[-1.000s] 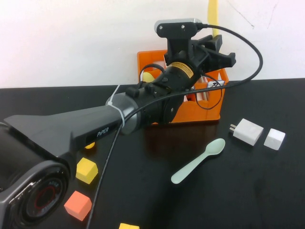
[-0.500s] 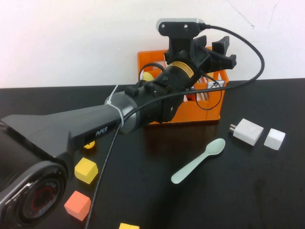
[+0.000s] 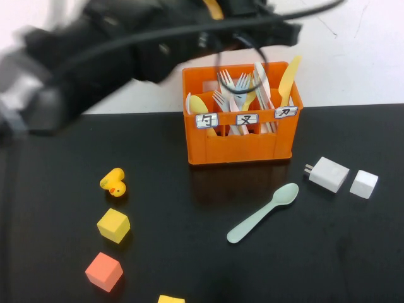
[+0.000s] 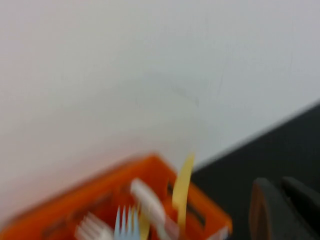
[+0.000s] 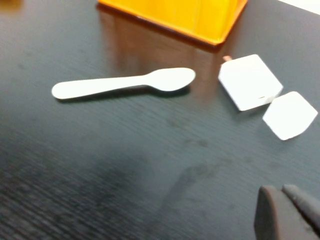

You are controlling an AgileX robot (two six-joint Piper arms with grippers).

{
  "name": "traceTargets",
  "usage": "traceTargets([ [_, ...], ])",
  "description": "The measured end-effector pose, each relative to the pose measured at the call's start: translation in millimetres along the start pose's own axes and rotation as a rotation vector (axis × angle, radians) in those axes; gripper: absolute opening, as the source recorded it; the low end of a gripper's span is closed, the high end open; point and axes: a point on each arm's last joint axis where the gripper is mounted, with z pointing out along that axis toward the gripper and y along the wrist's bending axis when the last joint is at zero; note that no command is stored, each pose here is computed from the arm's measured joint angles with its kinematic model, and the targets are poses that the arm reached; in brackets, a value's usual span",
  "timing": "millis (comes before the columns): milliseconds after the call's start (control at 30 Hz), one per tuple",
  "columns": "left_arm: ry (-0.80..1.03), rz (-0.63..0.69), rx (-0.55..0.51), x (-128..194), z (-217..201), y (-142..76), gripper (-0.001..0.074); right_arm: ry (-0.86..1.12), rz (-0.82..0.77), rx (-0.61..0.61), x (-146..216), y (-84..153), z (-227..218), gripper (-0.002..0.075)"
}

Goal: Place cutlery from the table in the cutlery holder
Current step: Pick up the spoon

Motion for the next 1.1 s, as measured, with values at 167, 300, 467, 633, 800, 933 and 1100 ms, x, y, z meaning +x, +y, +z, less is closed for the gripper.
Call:
traceTargets([
  [167, 0.186, 0.035, -0.029, -5, -53, 0, 0.0001, 0.01, 0.003, -0.071, -1, 6, -1, -0.0002],
  [300, 0.232, 0.027, -0.034, 2, -102, 1, 0.0, -0.006, -0.01, -0.146, -6, 12, -3, -0.0002],
  [467, 0.195, 0.02, -0.037, 31, -174, 4, 0.0, -0.002, -0.015, -0.247, -15, 17, 0, -0.0002],
  [633, 0.106, -0.034, -0.066, 71, -241, 10, 0.0, 0.06, -0.045, -0.383, -33, 20, 22, -0.0002],
  [800, 0.036, -0.15, -0.089, 112, -284, 17, 0.0, 0.138, -0.096, -0.463, -65, 27, 61, -0.0001],
  [933, 0.074, -0.167, -0.109, 132, -290, 20, 0.0, 0.198, -0.164, -0.472, -88, 42, 104, -0.0001],
  [1100, 0.099, -0.149, -0.127, 136, -288, 22, 0.0, 0.278, -0.253, -0.468, -102, 75, 163, -0.0001],
])
